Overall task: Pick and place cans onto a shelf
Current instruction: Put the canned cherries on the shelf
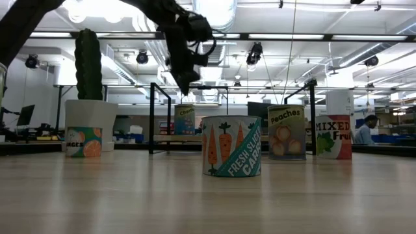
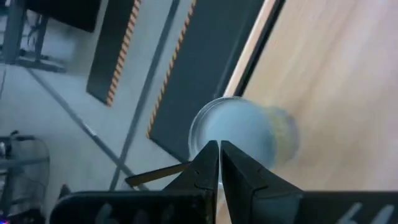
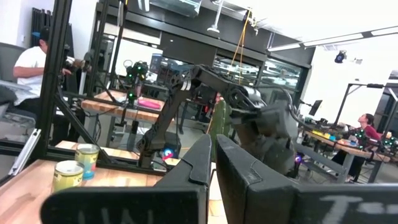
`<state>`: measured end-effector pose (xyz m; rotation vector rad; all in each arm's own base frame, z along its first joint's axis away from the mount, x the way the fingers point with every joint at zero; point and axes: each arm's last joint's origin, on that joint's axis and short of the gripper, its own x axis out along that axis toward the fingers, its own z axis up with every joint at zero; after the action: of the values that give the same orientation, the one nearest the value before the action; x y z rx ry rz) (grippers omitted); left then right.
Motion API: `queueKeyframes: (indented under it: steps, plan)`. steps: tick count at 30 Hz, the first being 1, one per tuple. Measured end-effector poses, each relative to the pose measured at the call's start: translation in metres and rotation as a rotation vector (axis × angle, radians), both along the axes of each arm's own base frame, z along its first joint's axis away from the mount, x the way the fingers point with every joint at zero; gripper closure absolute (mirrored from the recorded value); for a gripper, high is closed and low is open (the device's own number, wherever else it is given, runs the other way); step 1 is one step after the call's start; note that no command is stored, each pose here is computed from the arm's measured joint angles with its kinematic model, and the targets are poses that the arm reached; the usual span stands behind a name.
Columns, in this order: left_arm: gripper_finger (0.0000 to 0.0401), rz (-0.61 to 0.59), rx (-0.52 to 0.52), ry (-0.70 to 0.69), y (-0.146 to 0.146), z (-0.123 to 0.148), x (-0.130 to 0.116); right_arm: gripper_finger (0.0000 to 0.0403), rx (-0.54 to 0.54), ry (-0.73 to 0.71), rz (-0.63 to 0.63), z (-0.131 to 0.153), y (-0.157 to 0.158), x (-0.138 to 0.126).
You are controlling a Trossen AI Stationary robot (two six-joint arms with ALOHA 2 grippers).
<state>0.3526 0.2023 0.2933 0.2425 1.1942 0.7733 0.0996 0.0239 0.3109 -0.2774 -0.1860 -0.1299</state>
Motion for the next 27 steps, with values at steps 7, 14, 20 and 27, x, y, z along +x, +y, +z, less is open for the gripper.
queueKeyframes:
  steps: [7,14,20,27]
  plan:
    - [0.0401,-0.273,-0.341,-0.16,-0.033,0.017,-0.001,0.039,0.017,-0.002,0.004,0.0,0.0,0.0]
    - [0.0401,-0.221,-0.322,-0.075,-0.026,0.0,0.002,0.039,0.018,-0.002,0.004,0.0,0.0,0.0]
    - [0.0401,-0.128,-0.216,0.042,-0.016,-0.019,0.007,0.039,0.017,-0.002,0.004,0.0,0.0,0.0]
    - [0.0401,-0.072,-0.151,0.103,-0.006,-0.029,0.007,0.039,0.012,0.009,0.004,-0.001,0.0,0.0]
